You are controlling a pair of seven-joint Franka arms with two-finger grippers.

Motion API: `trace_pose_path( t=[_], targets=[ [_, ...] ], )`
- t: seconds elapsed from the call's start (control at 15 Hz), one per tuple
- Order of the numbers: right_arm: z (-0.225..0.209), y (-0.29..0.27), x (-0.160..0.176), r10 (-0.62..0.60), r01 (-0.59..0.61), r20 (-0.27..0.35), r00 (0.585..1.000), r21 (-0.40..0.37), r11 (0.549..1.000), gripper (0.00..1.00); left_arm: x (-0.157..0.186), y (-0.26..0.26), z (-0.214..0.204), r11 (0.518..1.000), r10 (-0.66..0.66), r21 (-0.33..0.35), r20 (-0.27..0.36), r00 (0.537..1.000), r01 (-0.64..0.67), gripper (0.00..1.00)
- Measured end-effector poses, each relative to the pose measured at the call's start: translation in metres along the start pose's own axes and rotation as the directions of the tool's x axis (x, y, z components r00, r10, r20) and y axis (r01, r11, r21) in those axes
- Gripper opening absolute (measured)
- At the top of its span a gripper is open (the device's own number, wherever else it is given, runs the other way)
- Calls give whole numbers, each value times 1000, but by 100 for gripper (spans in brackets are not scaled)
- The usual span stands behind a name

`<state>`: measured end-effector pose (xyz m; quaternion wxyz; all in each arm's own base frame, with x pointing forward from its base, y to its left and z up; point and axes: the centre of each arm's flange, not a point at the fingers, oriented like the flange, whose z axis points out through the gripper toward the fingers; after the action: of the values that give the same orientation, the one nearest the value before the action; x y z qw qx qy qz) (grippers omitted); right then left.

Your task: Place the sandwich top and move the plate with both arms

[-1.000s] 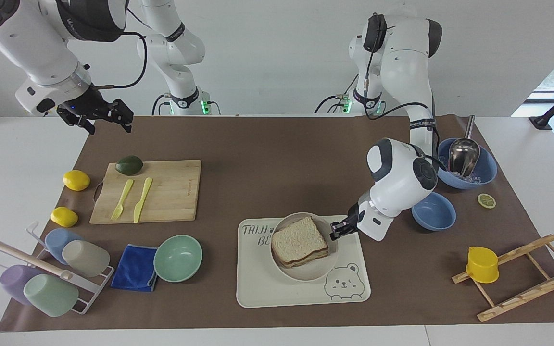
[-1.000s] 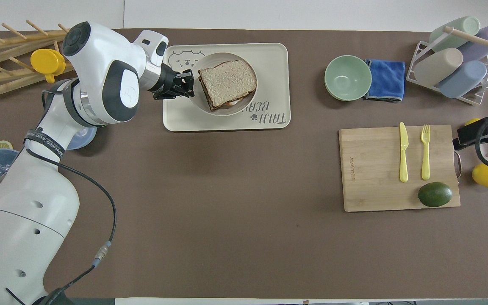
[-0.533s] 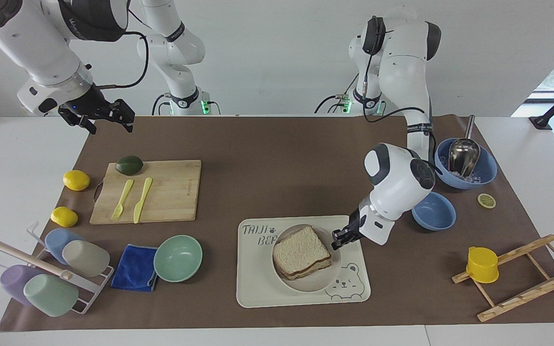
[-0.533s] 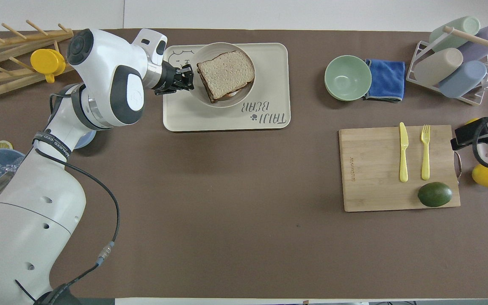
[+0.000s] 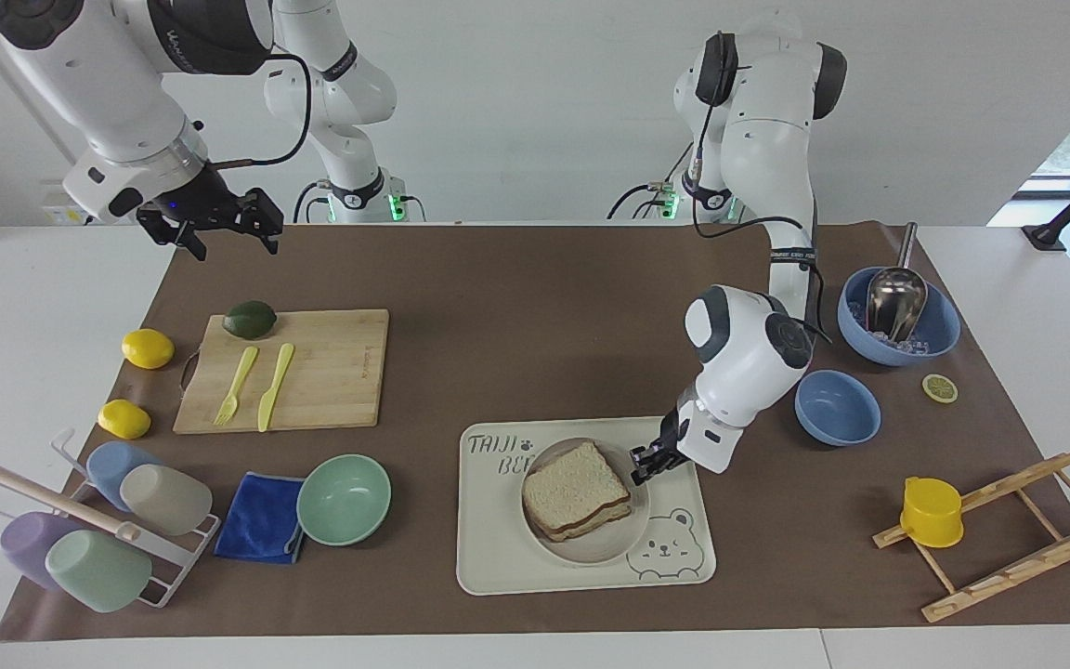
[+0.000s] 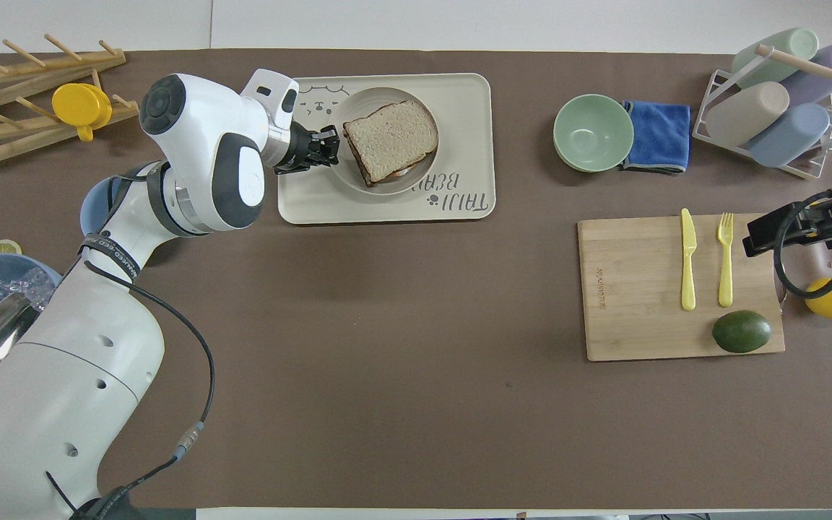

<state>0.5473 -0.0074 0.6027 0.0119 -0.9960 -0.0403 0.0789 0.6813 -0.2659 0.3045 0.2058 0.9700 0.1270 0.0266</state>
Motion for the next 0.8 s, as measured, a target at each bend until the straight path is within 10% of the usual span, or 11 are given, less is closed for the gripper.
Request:
trace_pose_path(
  t=[0.53, 0.8],
  targets=[
    [-4, 6, 0, -35, 34, -11, 999, -30, 999, 100, -3, 0, -13, 998, 47, 49, 36, 998, -49, 95],
    [-4, 11, 0, -27, 26, -15, 1000, -29, 999, 100, 9, -19, -51, 985, 79, 151, 43, 996, -85, 100]
  ],
)
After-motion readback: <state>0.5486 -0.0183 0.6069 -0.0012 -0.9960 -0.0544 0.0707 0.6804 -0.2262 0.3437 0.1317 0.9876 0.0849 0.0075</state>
